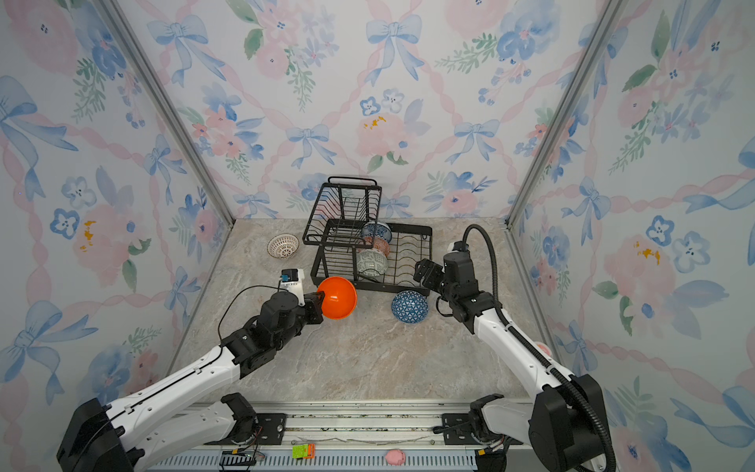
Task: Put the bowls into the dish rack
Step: 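Lift the orange ball above the rack with left gripper while right gripper grasps it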
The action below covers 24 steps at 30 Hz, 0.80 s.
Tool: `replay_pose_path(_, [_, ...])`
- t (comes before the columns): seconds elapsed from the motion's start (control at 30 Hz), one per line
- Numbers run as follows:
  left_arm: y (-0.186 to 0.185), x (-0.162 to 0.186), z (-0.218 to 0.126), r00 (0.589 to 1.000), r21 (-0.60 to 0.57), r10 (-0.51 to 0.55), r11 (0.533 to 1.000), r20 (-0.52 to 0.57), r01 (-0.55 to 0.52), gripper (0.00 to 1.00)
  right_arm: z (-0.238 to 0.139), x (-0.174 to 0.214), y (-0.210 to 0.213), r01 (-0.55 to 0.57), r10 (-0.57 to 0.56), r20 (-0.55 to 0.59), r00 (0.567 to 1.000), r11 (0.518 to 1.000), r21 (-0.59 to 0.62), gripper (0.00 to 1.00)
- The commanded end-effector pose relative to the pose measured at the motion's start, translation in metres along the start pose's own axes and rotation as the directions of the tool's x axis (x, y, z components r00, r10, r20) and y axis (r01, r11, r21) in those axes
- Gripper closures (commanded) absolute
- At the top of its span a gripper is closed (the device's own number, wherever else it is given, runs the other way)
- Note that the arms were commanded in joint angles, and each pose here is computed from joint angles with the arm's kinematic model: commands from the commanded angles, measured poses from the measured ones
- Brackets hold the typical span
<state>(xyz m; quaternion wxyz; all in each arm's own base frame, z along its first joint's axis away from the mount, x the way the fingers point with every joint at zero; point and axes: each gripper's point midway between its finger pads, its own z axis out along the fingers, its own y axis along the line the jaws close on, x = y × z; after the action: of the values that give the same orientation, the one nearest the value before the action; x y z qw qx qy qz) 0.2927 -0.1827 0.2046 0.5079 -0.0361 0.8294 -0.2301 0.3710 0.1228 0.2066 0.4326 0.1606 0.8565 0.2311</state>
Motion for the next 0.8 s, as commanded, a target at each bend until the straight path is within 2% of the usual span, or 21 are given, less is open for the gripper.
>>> replay_pose_path(0.0, [-0.025, -0.05, -0.013, 0.985, 0.083, -0.025, 0.996, 0.171, 0.011, 1.0, -0.011, -0.023, 0.035, -0.07, 0.072, 0.017, 0.997, 0.993, -0.098, 0.03])
replay_pose_path(0.2, [-0.046, -0.093, -0.019, 0.959, 0.101, -0.005, 0.995, 0.283, -0.025, 1.0, -0.032, -0.057, 0.093, -0.101, 0.118, 0.058, 0.991, 0.967, -0.233, 0.03])
replay_pose_path(0.33, [-0.064, -0.13, -0.022, 0.924, 0.121, -0.02, 0.992, 0.382, -0.029, 1.0, -0.043, -0.078, 0.132, -0.129, 0.162, 0.075, 0.984, 0.935, -0.329, 0.03])
replay_pose_path(0.6, [-0.085, -0.183, -0.011, 0.845, 0.098, -0.043, 0.995, 0.533, -0.011, 1.0, -0.063, -0.106, 0.202, -0.231, 0.279, 0.023, 0.96, 0.835, -0.499, 0.03])
replay_pose_path(0.77, [-0.095, -0.208, 0.007, 0.801, 0.032, -0.006, 0.999, 0.598, -0.016, 1.0, -0.081, -0.119, 0.232, -0.255, 0.322, 0.018, 0.947, 0.784, -0.566, 0.02])
